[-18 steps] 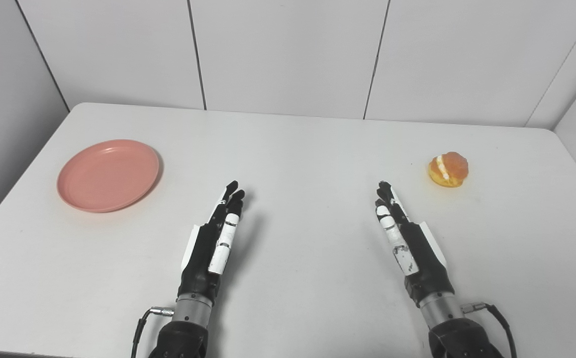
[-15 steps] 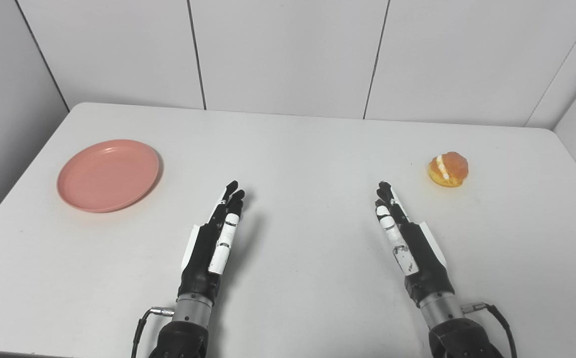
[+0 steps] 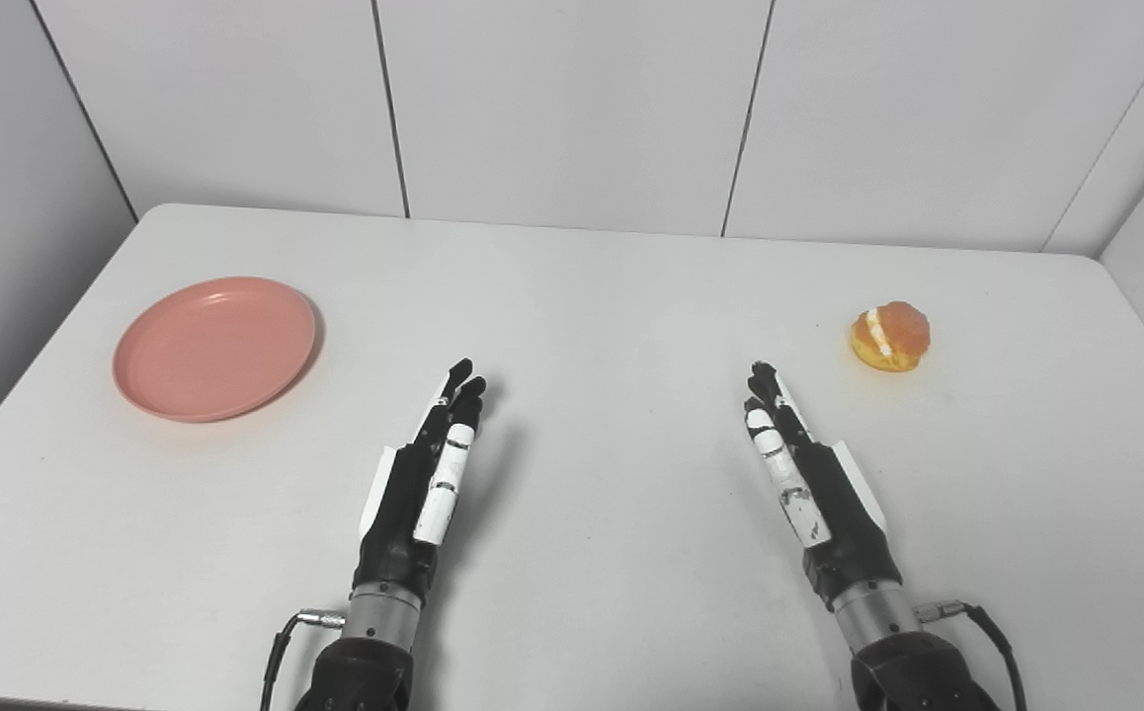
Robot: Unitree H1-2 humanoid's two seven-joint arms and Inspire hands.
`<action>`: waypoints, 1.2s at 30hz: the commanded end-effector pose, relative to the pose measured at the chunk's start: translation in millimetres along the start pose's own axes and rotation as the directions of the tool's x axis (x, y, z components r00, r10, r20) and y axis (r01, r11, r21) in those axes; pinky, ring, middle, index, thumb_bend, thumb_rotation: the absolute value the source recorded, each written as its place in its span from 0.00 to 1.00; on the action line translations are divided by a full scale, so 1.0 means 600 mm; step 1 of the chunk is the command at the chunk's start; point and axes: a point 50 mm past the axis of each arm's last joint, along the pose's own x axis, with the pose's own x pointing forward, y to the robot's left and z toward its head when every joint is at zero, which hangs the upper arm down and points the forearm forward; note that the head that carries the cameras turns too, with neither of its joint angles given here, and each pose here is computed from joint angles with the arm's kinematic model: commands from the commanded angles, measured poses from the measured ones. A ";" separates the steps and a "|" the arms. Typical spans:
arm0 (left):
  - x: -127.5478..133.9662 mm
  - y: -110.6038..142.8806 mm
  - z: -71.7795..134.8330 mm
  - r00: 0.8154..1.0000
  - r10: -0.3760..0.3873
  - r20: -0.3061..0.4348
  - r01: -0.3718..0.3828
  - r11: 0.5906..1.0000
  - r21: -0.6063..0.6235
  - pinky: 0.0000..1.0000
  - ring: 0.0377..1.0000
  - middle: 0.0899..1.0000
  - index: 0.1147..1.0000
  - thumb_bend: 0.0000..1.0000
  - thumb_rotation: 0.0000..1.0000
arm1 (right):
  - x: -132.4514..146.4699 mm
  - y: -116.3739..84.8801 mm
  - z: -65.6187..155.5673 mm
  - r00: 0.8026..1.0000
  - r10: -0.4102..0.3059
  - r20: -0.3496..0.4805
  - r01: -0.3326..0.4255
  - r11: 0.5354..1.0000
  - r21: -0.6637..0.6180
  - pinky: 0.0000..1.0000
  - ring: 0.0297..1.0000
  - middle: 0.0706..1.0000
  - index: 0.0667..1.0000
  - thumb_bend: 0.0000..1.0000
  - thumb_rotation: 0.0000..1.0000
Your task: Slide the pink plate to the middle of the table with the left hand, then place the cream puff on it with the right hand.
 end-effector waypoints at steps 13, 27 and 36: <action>-0.017 -0.006 -0.001 1.000 0.009 0.017 -0.010 0.999 0.041 0.93 0.92 0.91 0.90 0.47 1.00 | 0.008 -0.017 0.017 0.997 -0.003 0.076 0.002 1.000 0.016 1.00 0.99 1.00 1.00 0.18 1.00; -0.012 -0.072 -0.014 1.000 0.013 -0.004 -0.013 0.999 0.041 0.87 0.91 0.91 0.89 0.50 1.00 | -0.003 -0.058 -0.015 0.995 0.017 0.096 -0.022 0.998 0.053 1.00 1.00 1.00 1.00 0.13 1.00; -0.004 -0.100 -0.025 1.000 0.001 -0.003 -0.001 0.998 0.058 0.89 0.92 0.92 0.91 0.55 1.00 | -0.003 -0.068 -0.024 0.994 0.022 0.103 -0.033 0.994 0.108 1.00 1.00 1.00 1.00 0.05 1.00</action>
